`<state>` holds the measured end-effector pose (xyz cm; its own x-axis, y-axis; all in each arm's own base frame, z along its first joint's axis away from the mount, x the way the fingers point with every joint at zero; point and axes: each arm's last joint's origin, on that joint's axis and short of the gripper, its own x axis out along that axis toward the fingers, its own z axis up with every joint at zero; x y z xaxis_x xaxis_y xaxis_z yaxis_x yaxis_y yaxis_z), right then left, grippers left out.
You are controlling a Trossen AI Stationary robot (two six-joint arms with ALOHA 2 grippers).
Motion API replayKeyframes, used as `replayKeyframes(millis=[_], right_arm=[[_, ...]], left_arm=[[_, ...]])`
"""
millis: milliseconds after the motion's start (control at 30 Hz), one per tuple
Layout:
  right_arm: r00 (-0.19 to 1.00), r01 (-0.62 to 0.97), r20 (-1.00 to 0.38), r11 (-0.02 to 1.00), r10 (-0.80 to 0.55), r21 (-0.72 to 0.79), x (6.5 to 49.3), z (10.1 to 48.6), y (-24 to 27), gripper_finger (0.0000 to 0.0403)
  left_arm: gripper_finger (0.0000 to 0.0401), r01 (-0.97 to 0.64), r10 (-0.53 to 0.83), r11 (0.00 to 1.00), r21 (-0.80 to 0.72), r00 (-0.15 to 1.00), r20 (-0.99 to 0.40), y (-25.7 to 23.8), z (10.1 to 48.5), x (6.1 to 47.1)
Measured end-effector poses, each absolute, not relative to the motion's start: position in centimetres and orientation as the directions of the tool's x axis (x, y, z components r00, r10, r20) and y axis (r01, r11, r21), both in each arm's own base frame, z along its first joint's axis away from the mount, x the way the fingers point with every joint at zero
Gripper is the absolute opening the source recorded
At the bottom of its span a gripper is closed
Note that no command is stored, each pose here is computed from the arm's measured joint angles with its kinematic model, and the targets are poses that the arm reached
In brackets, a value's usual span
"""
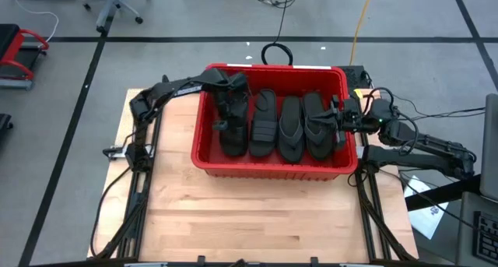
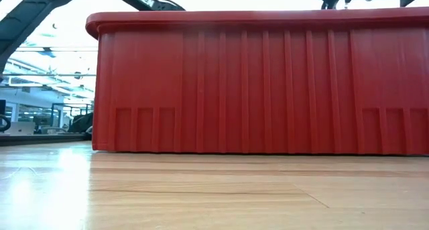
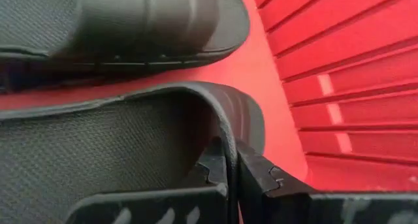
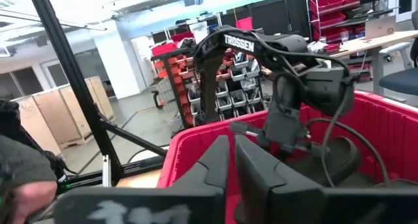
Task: Pick and place slides into bin
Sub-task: Stack the black slipper on top of the black slipper
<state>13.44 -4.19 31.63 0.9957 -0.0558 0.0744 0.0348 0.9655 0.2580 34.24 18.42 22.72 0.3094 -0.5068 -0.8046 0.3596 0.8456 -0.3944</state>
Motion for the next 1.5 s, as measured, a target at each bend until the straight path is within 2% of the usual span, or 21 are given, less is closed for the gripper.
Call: replayKeyframes(millis=[133, 333, 500, 633, 867, 1133, 1333, 1500], right_arm=[[0.994, 0.059, 0.072, 0.952, -0.085, 0.300, 13.4, 31.6, -4.3, 0.0068], [0.994, 0.083, 0.041, 0.928, -0.105, 0.363, 13.4, 31.3, -4.3, 0.0154], [0.995, 0.101, -0.020, 0.912, -0.102, 0.398, 13.5, 30.7, -4.3, 0.0176], [0.995, 0.098, -0.017, 0.918, -0.099, 0.385, 13.5, 30.7, -4.3, 0.0158], [0.995, 0.091, 0.006, 0.943, -0.099, 0.319, 13.1, 31.0, -4.2, 0.0109], [0.996, 0.086, 0.005, 0.954, -0.091, 0.287, 13.1, 31.0, -4.2, 0.0010], [0.997, 0.070, 0.006, 0.955, -0.075, 0.288, 13.1, 31.0, -4.1, 0.0015], [0.997, 0.070, 0.005, 0.954, -0.075, 0.292, 13.1, 31.0, -4.1, 0.0017]], left_arm=[[0.0001, 0.351, -0.503, 0.845, -0.403, 0.267, -0.822, 19.0, 21.5, 35.6], [0.0002, 0.365, -0.489, 0.849, -0.382, 0.266, -0.831, 19.3, 21.2, 36.1], [0.0005, 0.321, -0.507, 0.851, -0.416, 0.290, -0.812, 20.0, 21.1, 35.8], [0.0002, 0.263, -0.588, 0.808, -0.527, 0.334, -0.736, 20.3, 21.1, 35.4], [0.0002, 0.252, -0.629, 0.777, -0.576, 0.314, -0.711, 19.8, 21.1, 35.2], [0.0004, 0.250, -0.639, 0.769, -0.588, 0.313, -0.703, 19.4, 22.0, 35.3], [0.0006, 0.257, -0.616, 0.788, -0.560, 0.316, -0.722, 19.3, 22.3, 35.7], [0.0017, 0.312, -0.532, 0.837, -0.449, 0.280, -0.799, 18.9, 22.2, 36.2]])
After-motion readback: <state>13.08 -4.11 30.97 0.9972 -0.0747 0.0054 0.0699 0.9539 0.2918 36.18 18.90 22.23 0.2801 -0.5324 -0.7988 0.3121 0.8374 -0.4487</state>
